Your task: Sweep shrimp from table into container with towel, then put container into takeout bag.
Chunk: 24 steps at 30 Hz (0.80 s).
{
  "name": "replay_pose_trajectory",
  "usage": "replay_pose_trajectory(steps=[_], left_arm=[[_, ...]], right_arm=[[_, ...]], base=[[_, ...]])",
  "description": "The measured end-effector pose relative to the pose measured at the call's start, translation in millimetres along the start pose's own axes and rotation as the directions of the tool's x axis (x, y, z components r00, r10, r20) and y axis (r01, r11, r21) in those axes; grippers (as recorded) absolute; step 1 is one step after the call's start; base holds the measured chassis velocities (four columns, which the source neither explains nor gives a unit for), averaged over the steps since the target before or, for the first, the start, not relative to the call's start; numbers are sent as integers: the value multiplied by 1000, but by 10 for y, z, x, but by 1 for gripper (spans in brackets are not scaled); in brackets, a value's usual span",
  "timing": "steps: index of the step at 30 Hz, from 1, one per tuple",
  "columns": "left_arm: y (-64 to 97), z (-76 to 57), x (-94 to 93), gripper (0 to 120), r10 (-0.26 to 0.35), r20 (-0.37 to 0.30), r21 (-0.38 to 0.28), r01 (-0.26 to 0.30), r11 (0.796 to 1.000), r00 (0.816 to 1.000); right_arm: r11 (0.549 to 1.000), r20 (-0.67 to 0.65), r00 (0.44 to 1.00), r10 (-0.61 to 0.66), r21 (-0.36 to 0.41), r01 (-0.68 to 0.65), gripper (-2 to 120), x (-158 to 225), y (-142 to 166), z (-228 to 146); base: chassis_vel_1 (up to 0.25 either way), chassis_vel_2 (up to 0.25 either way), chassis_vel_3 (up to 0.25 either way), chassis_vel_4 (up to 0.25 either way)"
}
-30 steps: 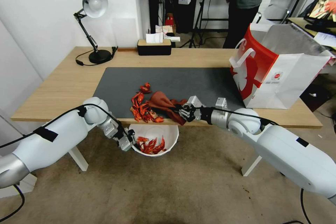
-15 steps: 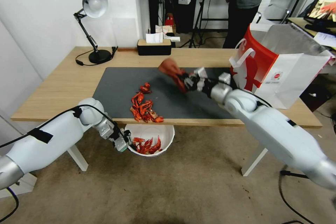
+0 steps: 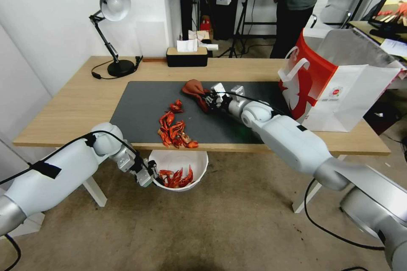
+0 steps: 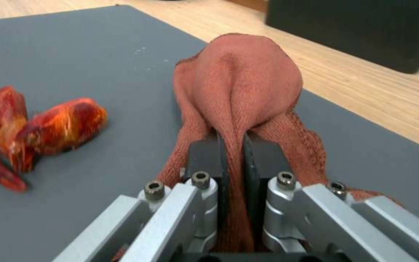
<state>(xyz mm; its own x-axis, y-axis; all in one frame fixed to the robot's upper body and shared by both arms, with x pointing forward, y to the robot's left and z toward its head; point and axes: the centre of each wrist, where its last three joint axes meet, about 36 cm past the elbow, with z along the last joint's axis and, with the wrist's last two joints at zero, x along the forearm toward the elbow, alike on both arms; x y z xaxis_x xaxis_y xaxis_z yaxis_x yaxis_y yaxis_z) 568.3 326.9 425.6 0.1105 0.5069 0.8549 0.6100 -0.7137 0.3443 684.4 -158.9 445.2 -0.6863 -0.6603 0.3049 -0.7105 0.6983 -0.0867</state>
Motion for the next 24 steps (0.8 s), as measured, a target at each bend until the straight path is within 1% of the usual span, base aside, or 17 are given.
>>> replay_pose_trajectory(steps=[4,7,8,10,14,24], left_arm=[[1,6,14,0,-3,-2,0,3,1000,1000],[-3,14,34,0,-10,-5,1,10,1000,1000],[-3,14,34,0,-10,-5,1,10,1000,1000],[-28,24,46,0,-14,-5,4,14,1000,1000],[-84,41,61,0,-20,-5,10,20,1000,1000],[-129,51,112,0,-22,-11,15,22,1000,1000]], right_arm=[[1000,-11,1000,-24,7,24,5,-79,-16,-47],[996,-23,996,-83,12,83,5,-163,-8,-77],[996,-23,996,-83,12,83,5,-163,-8,-77],[991,-31,991,-133,21,134,5,-185,32,-78],[979,-48,979,-196,38,198,5,-128,105,-7],[970,-58,971,-232,65,236,5,31,150,52]], base=[[0,0,0,0],[0,0,0,0],[0,0,0,0],[0,0,0,0],[0,0,0,0],[0,0,0,0]])
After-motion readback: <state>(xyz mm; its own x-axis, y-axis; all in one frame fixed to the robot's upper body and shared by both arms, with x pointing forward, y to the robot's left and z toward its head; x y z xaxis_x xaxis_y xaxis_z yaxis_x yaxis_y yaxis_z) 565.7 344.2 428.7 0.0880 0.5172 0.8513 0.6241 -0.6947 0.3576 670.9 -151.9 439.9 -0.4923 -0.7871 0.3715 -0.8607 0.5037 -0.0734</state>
